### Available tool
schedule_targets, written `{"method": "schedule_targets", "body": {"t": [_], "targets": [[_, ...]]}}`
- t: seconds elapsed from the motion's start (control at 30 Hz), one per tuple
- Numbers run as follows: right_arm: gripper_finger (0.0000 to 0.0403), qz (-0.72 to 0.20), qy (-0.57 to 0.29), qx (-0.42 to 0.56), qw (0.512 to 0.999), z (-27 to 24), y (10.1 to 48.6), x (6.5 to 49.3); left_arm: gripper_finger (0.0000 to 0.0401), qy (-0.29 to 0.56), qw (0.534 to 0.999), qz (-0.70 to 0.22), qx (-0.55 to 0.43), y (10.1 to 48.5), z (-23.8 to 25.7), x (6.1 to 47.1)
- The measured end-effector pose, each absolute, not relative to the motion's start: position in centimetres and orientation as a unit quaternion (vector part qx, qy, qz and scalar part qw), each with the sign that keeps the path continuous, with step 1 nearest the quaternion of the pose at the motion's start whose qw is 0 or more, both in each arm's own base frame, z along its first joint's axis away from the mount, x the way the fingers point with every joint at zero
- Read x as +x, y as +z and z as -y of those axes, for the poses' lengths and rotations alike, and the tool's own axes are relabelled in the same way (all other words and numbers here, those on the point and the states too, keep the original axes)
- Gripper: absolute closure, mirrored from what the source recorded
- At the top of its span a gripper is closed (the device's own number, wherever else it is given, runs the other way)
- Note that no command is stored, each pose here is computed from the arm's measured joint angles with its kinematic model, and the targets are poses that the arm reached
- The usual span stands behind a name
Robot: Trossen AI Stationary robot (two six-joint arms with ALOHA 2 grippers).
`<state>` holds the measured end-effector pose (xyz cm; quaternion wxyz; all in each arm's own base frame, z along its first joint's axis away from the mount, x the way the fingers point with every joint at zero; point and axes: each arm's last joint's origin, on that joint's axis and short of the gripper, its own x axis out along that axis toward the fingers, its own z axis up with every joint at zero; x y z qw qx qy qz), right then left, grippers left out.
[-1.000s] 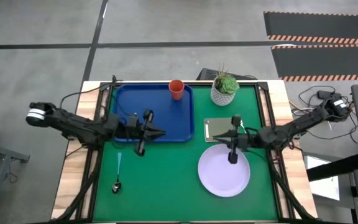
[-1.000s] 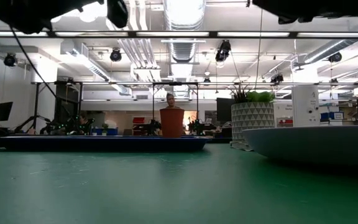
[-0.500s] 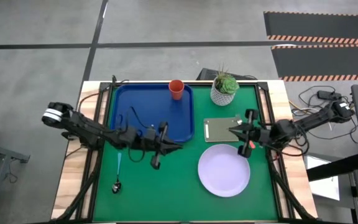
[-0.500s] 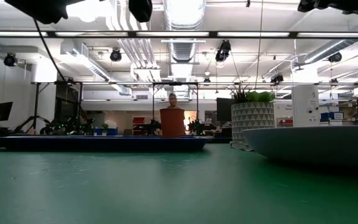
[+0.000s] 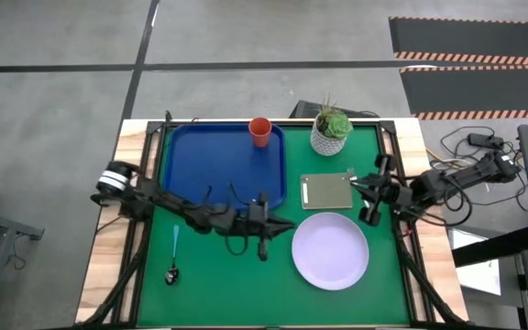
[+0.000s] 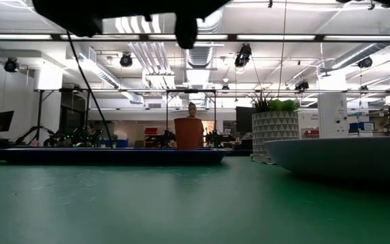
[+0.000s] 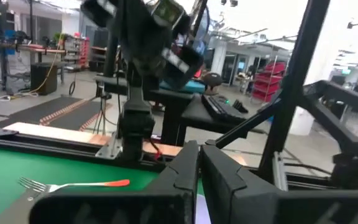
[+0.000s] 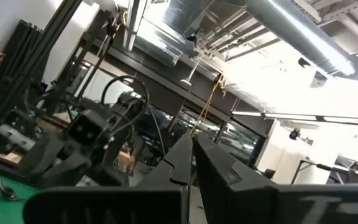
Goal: Pick and place plate/cup/fork/spoon on tray
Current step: Put the purple plate to the left side of the orange cup on the dark blue tray
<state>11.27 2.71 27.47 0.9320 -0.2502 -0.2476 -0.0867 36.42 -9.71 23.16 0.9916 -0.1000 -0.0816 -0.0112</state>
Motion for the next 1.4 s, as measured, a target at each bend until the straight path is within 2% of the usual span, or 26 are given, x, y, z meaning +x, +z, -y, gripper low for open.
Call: {"method": "schedule_targets", "body": {"t": [0.2,0.43,0.6,0.93,1.1,1.4], "targets": [[0.0394,0.256,-0.094,-0.259,0.927,-2.4,28.3,10.3,0.0401,0.001,0.994,0.039,-0.098,22.3,10.5,39.3],[0.0394,0.273,-0.104,-0.261,0.920,-1.9,28.7,8.9,0.0401,0.062,0.986,-0.114,-0.100,22.4,10.8,41.4],[0.0394,0.294,-0.113,-0.251,0.915,-1.5,28.9,7.5,0.0401,0.072,0.977,-0.182,-0.086,23.4,11.1,41.8],[0.0394,0.324,-0.120,-0.225,0.911,-0.8,29.0,5.2,0.0401,0.068,0.975,-0.197,-0.077,24.8,11.4,42.7],[0.0394,0.325,-0.116,-0.216,0.913,-0.6,28.8,4.9,0.0401,0.042,0.977,-0.202,-0.057,24.5,12.0,44.6],[0.0394,0.320,-0.119,-0.228,0.912,-0.7,28.8,5.1,0.0401,0.014,0.948,-0.312,0.055,21.8,12.7,47.2]]}}
